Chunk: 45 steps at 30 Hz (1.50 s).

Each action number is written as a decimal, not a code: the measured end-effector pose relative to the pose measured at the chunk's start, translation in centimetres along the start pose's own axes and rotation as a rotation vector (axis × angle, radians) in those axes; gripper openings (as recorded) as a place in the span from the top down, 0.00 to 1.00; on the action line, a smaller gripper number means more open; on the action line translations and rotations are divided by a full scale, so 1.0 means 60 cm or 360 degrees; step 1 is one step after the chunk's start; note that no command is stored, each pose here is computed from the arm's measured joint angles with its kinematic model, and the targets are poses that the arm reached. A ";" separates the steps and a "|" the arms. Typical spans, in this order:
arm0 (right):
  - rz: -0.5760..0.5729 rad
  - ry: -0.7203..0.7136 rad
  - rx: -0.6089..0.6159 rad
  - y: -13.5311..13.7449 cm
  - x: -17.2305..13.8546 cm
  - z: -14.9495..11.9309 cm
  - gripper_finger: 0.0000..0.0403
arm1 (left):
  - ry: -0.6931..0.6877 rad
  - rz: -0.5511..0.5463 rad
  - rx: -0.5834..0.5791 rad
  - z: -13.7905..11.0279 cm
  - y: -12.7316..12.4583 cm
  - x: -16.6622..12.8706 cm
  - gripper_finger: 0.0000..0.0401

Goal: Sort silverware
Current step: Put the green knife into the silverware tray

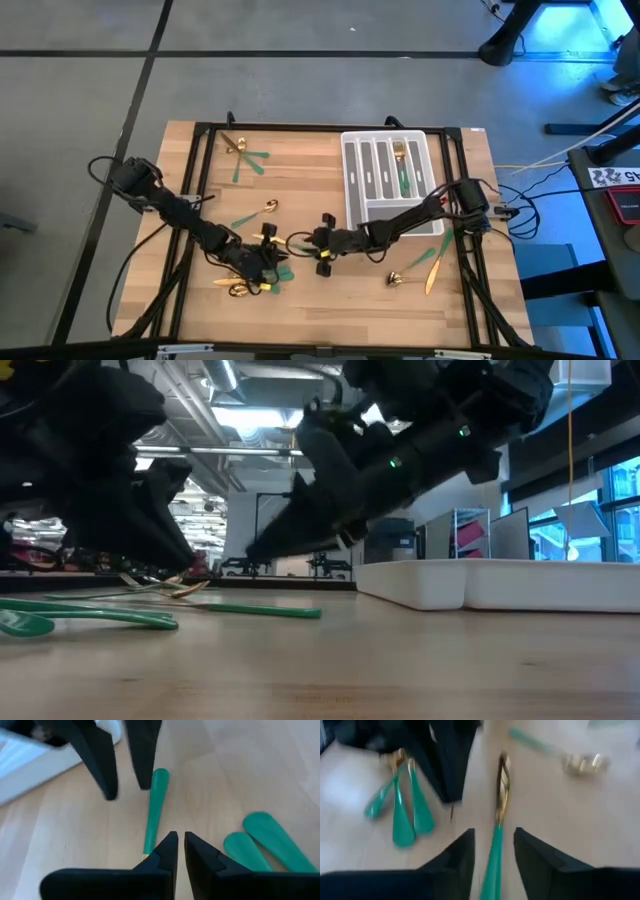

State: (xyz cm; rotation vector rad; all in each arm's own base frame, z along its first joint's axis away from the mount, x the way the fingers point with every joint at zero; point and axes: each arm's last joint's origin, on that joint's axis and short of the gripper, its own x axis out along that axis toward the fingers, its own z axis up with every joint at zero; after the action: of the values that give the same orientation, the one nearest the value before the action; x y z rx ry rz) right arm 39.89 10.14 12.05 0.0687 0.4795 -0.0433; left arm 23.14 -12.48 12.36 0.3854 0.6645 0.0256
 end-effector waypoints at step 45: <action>-0.0015 0.0390 -0.0010 -0.039 0.083 -0.073 0.95 | 0.0233 0.0198 -0.0187 -0.045 0.019 0.027 0.47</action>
State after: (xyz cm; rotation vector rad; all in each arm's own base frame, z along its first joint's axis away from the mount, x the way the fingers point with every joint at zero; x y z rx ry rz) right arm 42.14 8.03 5.71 0.0657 0.7251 -0.0430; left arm 22.91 -10.25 9.86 0.3131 0.7787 0.2121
